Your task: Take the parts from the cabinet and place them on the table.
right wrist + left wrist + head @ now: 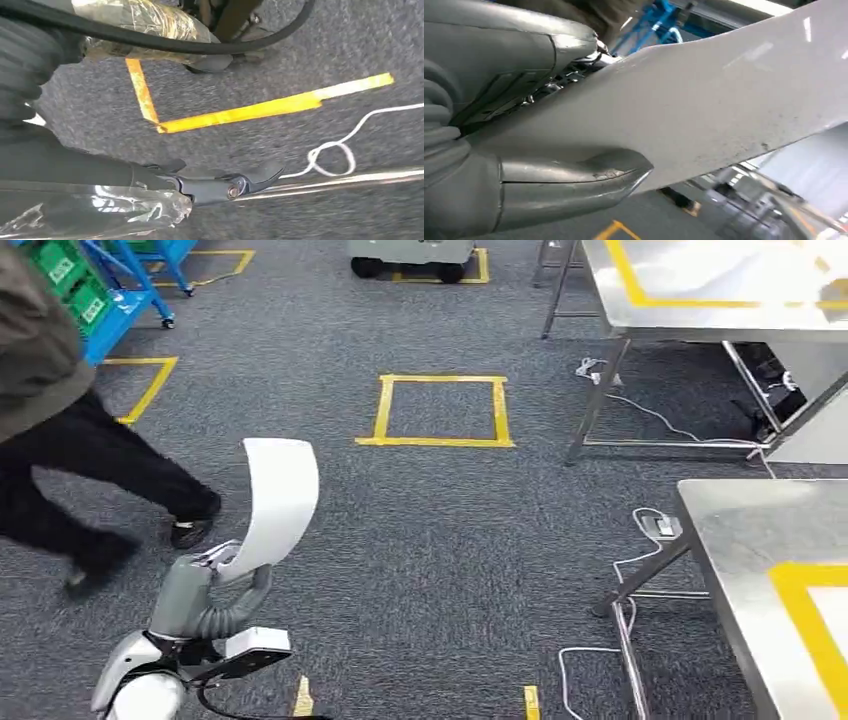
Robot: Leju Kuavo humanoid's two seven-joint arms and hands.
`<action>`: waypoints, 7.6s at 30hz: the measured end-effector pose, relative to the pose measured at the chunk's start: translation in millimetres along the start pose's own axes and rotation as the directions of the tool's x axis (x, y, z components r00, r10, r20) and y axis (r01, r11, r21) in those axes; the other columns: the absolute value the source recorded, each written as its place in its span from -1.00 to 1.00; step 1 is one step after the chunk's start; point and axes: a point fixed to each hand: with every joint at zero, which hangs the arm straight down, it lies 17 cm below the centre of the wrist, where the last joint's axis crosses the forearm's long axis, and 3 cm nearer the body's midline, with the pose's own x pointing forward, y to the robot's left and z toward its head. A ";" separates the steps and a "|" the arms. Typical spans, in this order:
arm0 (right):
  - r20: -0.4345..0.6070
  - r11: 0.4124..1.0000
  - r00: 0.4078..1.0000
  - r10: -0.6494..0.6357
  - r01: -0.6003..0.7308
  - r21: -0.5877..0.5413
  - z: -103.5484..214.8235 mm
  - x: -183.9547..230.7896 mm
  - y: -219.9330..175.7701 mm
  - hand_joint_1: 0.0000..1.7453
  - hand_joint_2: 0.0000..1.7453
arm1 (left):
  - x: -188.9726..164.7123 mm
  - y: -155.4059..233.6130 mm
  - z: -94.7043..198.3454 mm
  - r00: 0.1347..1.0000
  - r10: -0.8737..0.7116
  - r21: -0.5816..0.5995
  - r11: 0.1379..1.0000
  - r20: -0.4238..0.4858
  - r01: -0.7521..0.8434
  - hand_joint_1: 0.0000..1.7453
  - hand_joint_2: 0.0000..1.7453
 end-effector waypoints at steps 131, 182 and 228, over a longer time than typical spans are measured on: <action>0.010 0.997 1.000 0.003 -0.004 0.077 0.5 6.5 15.8 -1.00 1.00 | -32.5 40.2 -1.7 0.999 -0.031 0.109 0.993 -0.041 0.035 1.00 1.00; 0.007 0.993 1.000 0.021 -0.021 0.114 1.2 7.2 22.4 -1.00 1.00 | -41.0 21.4 -58.1 0.997 -0.074 0.064 0.995 -0.021 0.075 1.00 1.00; 0.035 0.963 0.994 0.100 -0.106 0.249 6.5 14.2 50.7 -1.00 1.00 | -181.0 -53.2 -142.8 0.629 -0.753 -0.435 0.640 -0.192 0.634 1.00 1.00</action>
